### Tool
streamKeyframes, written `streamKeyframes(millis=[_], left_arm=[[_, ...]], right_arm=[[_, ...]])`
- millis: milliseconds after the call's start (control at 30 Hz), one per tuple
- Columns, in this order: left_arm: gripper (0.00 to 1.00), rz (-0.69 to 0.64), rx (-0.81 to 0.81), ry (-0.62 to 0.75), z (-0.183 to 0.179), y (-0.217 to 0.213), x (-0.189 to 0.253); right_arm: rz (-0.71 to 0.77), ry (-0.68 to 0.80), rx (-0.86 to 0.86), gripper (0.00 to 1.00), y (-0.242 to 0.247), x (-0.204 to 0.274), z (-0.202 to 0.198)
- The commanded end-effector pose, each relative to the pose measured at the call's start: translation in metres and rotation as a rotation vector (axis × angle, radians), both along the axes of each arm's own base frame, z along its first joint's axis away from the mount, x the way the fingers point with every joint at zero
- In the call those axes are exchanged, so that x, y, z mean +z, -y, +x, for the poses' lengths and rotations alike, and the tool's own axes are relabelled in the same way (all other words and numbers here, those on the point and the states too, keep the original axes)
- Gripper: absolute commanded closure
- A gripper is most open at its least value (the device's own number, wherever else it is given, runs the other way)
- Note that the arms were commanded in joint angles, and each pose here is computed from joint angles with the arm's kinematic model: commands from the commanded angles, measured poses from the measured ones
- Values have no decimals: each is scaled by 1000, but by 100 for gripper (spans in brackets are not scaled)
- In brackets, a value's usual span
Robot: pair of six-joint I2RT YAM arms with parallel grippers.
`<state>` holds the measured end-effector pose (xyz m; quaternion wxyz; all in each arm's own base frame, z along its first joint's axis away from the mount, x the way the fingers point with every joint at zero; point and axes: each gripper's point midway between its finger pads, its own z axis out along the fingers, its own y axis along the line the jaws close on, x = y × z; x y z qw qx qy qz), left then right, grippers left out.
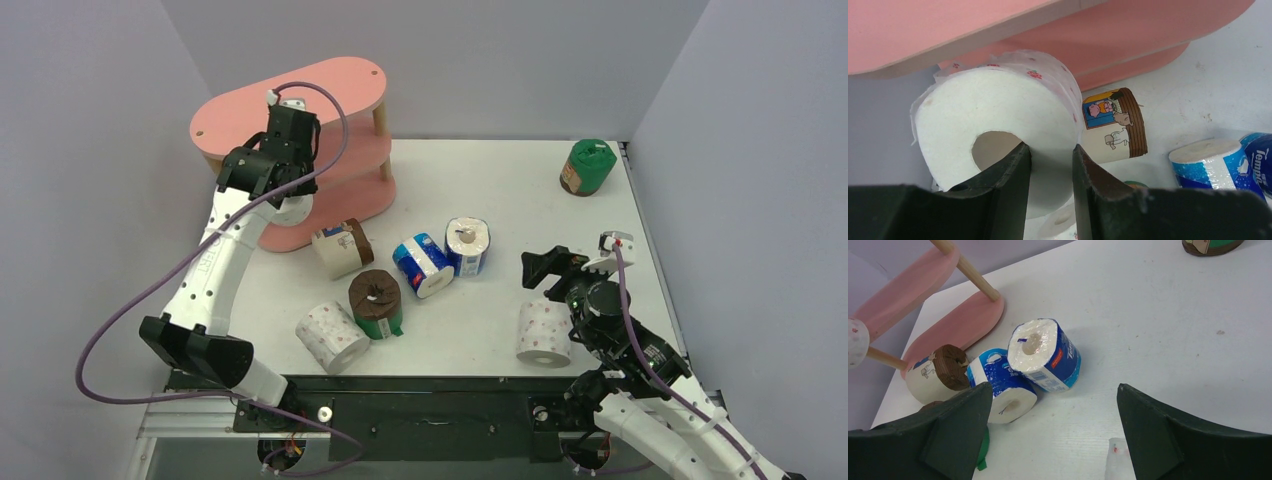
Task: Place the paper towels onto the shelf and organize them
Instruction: Place the paper towel on the shelf.
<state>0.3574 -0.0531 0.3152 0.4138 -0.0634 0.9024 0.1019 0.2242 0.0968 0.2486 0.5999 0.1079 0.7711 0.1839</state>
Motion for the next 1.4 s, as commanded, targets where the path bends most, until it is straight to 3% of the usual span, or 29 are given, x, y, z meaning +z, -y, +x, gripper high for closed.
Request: streamKeyframes(millis=[0,1067,1200,1367], left_arm=[[83,-51,81,151,19,-14,28],[75,-34,255,255,45,-61,28],[70,-43,255,260,48,-60,27],[58,-50,248,260,50,-59,26]], right_arm=[[27,15,16,10,-8,5,5],[25,-18,27,11,-16,-10,10],[29,-20,33,11,-17,-10,10],[30,-17,29,11,-17,-9,10]])
